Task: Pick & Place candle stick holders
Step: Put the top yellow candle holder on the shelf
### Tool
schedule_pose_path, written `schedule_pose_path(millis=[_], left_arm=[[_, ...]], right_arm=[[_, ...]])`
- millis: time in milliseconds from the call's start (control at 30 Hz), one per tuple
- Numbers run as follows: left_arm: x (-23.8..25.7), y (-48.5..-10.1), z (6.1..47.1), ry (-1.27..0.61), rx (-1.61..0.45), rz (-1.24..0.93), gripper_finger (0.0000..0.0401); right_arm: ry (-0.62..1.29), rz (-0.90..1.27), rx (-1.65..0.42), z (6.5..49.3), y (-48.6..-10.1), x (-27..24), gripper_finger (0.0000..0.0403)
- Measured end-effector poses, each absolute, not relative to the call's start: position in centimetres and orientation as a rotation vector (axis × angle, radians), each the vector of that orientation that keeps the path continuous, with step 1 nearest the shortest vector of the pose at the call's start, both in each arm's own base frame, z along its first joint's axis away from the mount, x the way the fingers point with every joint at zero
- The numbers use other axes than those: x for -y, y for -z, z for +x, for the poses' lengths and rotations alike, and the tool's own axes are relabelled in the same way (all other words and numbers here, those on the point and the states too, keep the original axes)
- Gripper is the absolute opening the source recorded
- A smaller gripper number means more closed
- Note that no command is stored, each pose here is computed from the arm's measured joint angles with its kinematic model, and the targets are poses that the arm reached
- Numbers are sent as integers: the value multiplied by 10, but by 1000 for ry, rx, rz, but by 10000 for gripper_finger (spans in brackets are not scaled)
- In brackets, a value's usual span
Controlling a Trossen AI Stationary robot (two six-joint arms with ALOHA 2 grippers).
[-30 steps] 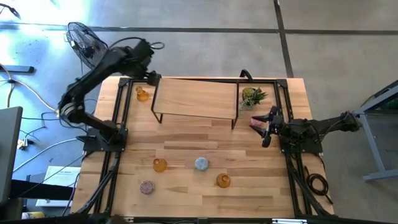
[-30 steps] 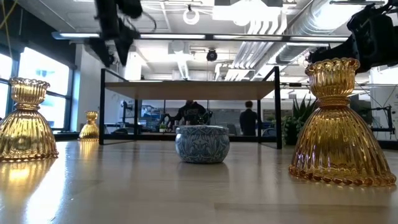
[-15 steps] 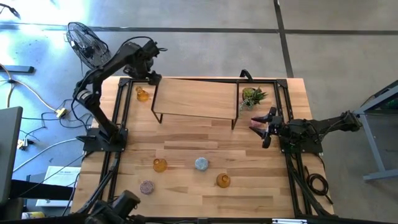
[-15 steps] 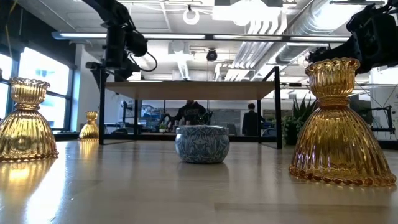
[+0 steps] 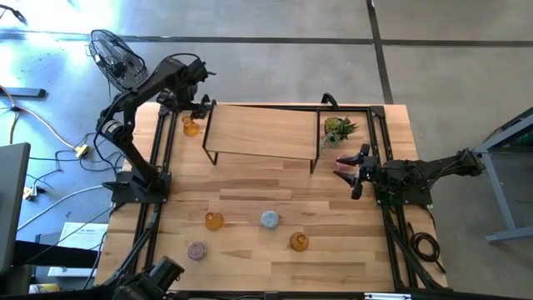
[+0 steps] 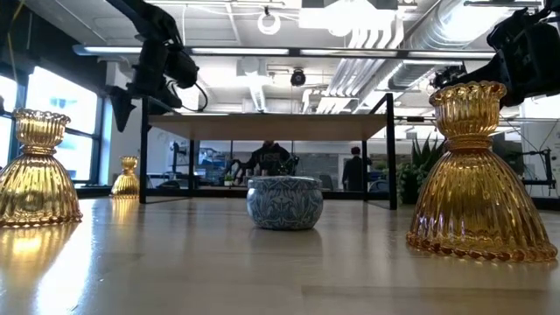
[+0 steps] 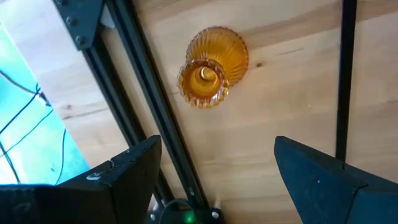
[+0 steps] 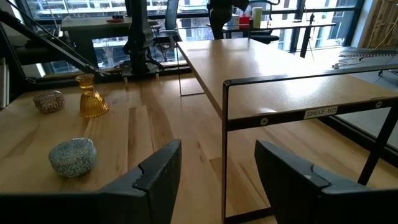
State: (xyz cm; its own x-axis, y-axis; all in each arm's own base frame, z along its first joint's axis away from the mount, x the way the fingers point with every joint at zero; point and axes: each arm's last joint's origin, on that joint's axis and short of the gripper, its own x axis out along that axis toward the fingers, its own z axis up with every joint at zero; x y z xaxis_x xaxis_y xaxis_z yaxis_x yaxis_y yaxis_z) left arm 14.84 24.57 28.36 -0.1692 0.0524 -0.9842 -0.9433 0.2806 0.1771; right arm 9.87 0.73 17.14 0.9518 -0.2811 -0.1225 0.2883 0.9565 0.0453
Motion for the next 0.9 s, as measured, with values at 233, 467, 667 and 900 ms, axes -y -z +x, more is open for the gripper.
schedule_pose_path(millis=[233, 467, 667, 900], left_arm=[[-248, -268, 151, -1035, -1456, -785, 308], [-249, -266, 151, -1122, -1403, -832, 308], [-248, -266, 150, -1154, -1402, -870, 308], [-246, -266, 146, -1150, -1449, -872, 308]], right_arm=[[290, 62, -118, 99, -171, -7, 200], [286, 64, -118, 99, -171, -7, 200], [254, 80, -121, 99, -171, -8, 200], [255, 77, -136, 99, -170, -8, 200]])
